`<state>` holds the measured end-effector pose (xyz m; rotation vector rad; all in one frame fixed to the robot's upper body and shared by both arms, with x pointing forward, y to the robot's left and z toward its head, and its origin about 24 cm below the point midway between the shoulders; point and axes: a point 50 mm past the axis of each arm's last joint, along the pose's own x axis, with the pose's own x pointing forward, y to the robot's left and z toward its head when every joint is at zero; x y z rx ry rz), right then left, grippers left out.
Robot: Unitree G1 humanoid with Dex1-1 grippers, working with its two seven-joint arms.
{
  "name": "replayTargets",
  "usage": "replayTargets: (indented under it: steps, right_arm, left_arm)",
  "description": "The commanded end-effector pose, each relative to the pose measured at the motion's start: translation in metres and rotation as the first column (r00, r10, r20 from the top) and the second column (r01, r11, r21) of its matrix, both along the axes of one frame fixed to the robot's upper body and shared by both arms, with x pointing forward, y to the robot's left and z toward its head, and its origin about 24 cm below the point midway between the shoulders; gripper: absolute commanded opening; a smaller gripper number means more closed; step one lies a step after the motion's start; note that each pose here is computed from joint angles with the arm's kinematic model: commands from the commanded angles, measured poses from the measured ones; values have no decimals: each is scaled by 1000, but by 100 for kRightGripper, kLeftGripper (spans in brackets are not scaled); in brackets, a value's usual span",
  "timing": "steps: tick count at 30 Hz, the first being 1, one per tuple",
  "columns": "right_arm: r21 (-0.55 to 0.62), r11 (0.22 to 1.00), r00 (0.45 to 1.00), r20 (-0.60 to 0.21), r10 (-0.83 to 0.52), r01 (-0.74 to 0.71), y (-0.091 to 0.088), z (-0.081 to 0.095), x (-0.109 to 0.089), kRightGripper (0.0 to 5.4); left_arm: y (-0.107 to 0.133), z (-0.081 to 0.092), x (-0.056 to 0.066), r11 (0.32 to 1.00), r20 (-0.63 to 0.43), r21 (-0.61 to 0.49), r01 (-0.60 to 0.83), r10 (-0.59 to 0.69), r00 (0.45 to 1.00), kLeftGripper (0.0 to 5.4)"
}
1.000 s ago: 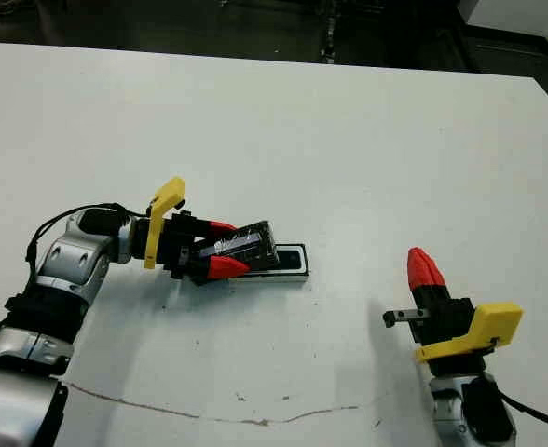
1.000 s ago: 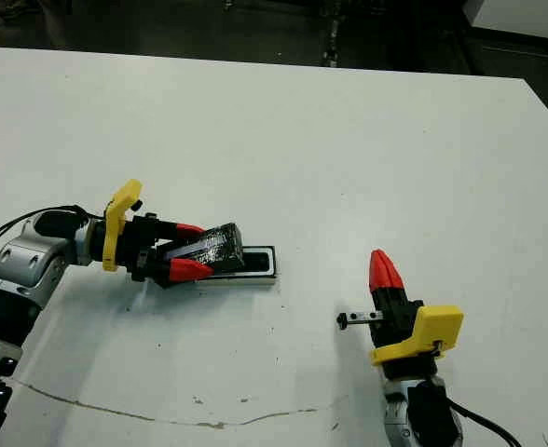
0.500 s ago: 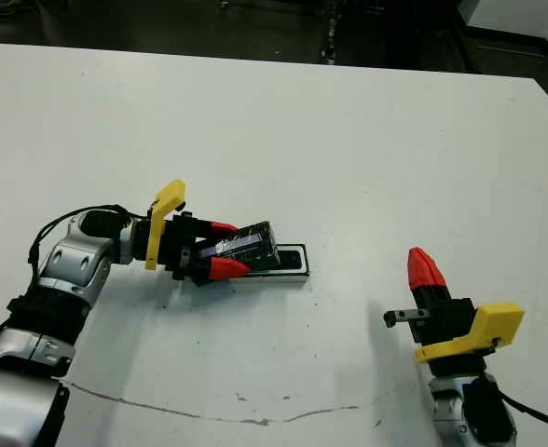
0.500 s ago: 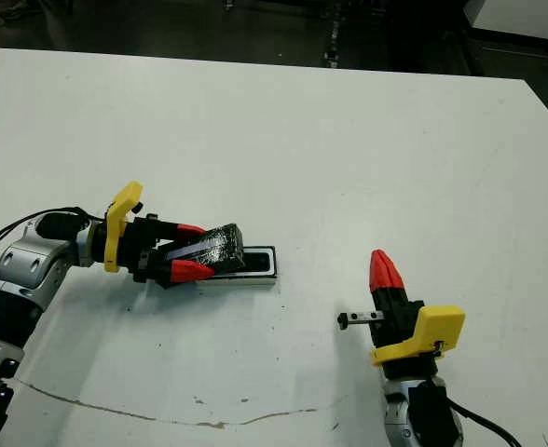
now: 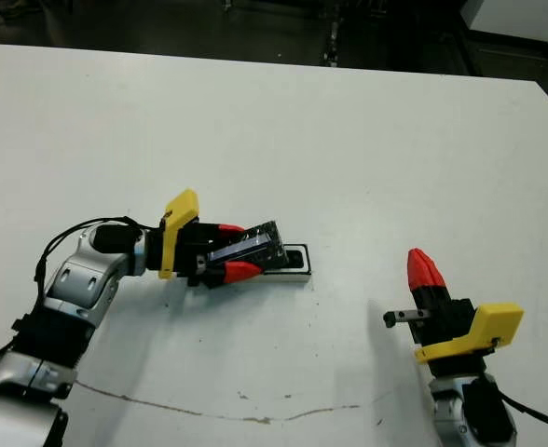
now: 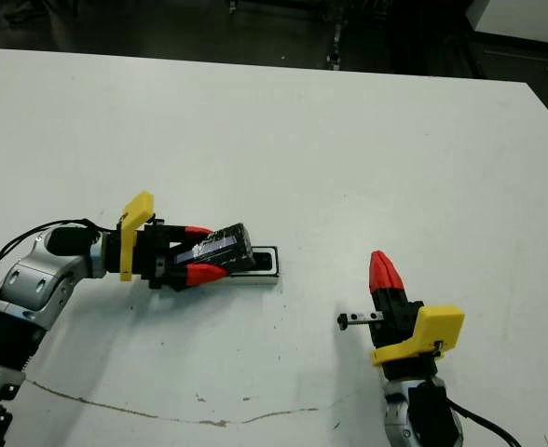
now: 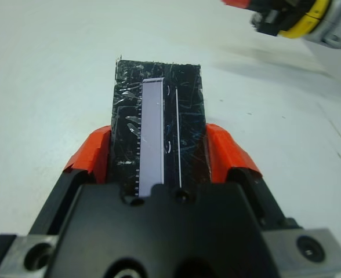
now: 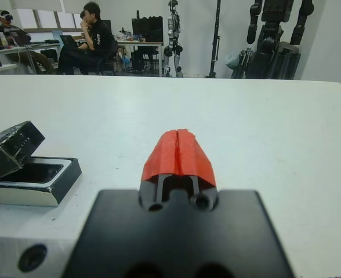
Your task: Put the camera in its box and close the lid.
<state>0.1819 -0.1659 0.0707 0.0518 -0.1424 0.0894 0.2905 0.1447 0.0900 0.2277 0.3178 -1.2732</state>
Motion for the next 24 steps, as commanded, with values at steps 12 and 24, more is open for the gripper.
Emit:
replayTargets:
  steps: [12,24]
  right_arm:
    - [-10,1000,1000,-13,-8,8,-1,-2,-3,0]
    - [-13,1000,1000,-9,-7,6,0,-3,-3,0]
  left_arm:
    - [-19,-20,-12,975,-91,195,107,-91,992,313]
    - [-18,-18,3,960,-70,224,169,-157,985,313]
